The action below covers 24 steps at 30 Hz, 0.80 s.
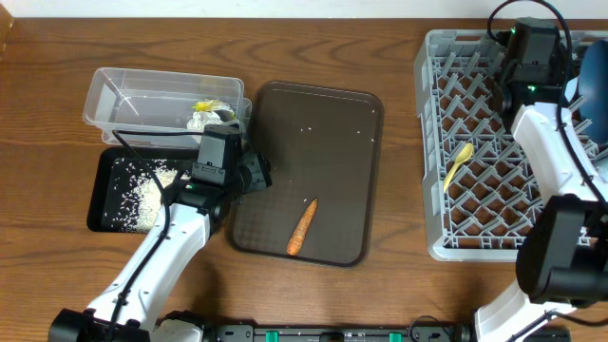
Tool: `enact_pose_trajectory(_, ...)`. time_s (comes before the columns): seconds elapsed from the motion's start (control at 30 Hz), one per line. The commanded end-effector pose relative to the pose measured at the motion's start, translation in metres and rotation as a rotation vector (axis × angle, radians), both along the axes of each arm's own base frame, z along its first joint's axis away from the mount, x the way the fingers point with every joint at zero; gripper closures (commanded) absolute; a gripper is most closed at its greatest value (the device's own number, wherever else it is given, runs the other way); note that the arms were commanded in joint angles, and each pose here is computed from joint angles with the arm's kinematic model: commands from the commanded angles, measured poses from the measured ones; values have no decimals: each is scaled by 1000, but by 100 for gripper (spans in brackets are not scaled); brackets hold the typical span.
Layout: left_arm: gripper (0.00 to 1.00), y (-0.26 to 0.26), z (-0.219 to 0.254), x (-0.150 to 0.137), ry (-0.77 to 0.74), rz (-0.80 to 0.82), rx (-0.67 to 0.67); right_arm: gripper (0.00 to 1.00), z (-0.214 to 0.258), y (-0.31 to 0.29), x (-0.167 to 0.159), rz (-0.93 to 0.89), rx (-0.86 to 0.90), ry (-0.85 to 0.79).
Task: Sort waste into correct bins and load items into the dishwasher rack
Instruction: 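Open right gripper and withdraw it from the bowl in the rack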
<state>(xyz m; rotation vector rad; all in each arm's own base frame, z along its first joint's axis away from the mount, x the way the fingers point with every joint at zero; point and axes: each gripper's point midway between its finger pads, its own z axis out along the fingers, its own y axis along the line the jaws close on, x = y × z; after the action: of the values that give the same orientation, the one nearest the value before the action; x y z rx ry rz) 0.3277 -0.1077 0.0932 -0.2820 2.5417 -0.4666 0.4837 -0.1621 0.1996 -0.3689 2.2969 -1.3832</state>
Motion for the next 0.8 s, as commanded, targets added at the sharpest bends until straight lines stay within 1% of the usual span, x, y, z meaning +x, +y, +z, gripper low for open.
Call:
enact_pose_trajectory(0.0,47,2,8,3,-20,4,3,99,-20,-14,-5,-76,-31,42)
enact_pose_trajectory(0.1,47,2,8,3,-20,4,3,99,-26,-9,-3,-76,-19,36)
enact_pose_trajectory(0.4,47,2,8,3,-20,4,3,99,-20,11,1,-72,-43,9)
enact_pose_trajectory(0.53,47,2,8,3,-20,4,3,99,-21,25,4,-45,-47,21)
enact_pose_trajectory(0.63,46,2,8,3,-20,4,3,98,-21,37,4,-31,-58,26)
enact_pose_trajectory(0.77,46,2,8,3,-20,4,3,96,-16,51,4,-48,-71,-8)
